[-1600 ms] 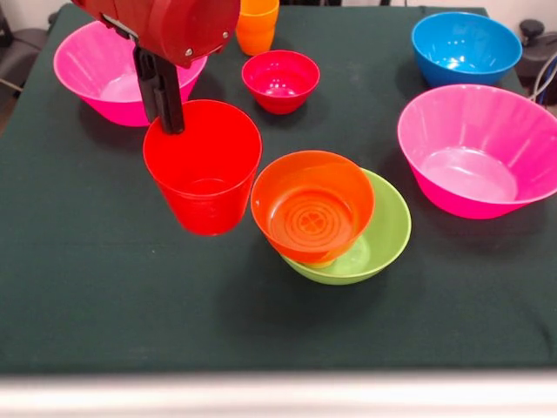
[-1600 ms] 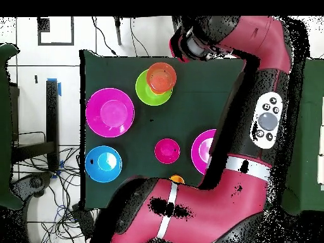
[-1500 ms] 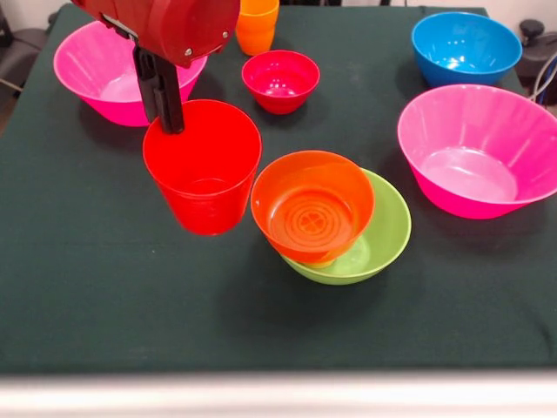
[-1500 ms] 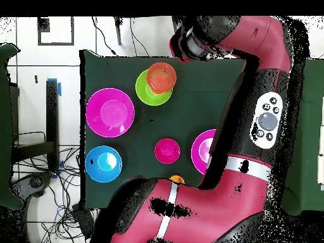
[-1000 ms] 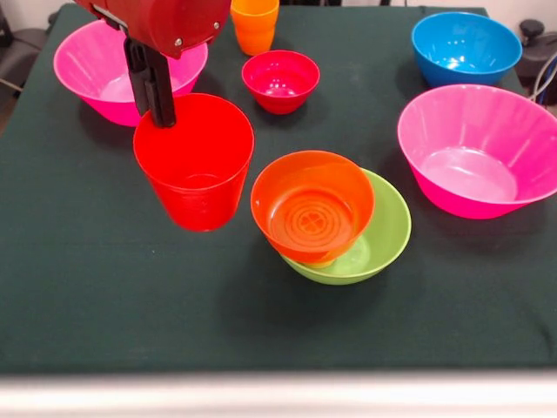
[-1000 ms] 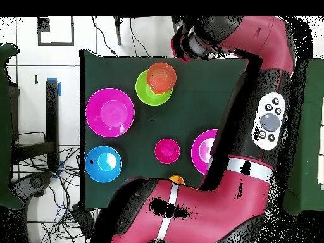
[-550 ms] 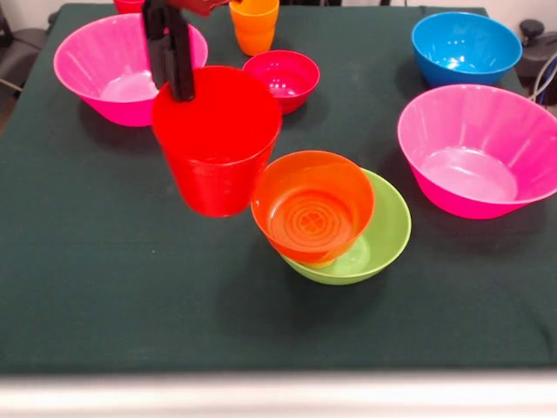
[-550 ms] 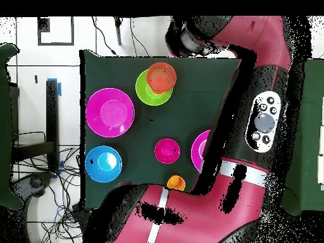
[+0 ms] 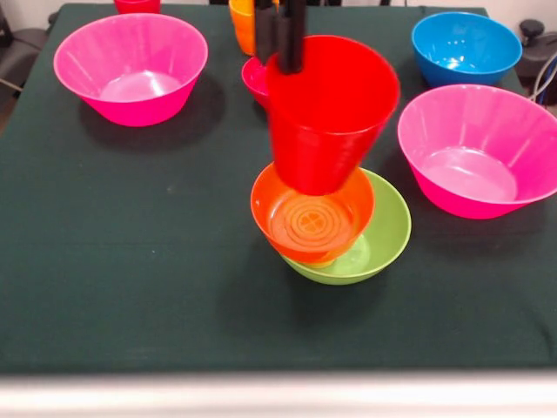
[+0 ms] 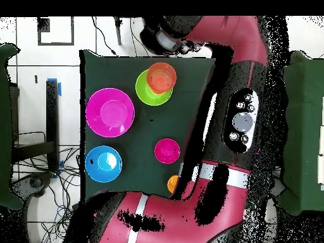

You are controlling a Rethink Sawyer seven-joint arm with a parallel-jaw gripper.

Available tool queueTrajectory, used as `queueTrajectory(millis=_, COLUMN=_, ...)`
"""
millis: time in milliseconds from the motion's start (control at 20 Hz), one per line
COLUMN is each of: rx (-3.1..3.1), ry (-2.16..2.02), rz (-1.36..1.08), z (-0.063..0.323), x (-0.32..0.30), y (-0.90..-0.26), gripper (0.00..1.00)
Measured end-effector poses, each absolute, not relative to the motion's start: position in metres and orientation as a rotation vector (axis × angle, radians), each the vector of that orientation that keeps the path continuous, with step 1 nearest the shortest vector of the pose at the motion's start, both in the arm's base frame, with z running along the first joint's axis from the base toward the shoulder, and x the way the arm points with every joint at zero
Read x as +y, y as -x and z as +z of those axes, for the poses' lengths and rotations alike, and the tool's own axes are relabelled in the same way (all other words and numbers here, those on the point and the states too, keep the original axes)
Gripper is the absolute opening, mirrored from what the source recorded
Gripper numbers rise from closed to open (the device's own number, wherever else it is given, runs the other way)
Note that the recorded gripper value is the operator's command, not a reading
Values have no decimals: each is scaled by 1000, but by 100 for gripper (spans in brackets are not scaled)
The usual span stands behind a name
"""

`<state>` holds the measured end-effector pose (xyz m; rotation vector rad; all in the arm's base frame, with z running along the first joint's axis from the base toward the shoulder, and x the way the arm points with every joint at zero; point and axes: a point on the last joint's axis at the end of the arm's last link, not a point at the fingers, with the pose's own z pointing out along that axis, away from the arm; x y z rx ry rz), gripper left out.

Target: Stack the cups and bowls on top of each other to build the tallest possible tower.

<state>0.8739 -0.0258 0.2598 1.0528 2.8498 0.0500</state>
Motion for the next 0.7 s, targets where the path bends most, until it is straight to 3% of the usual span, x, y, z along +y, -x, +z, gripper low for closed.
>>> queueTrajectory(millis=700, rx=2934, ry=-1075, rz=46, z=224, x=-4, y=-854, gripper=0)
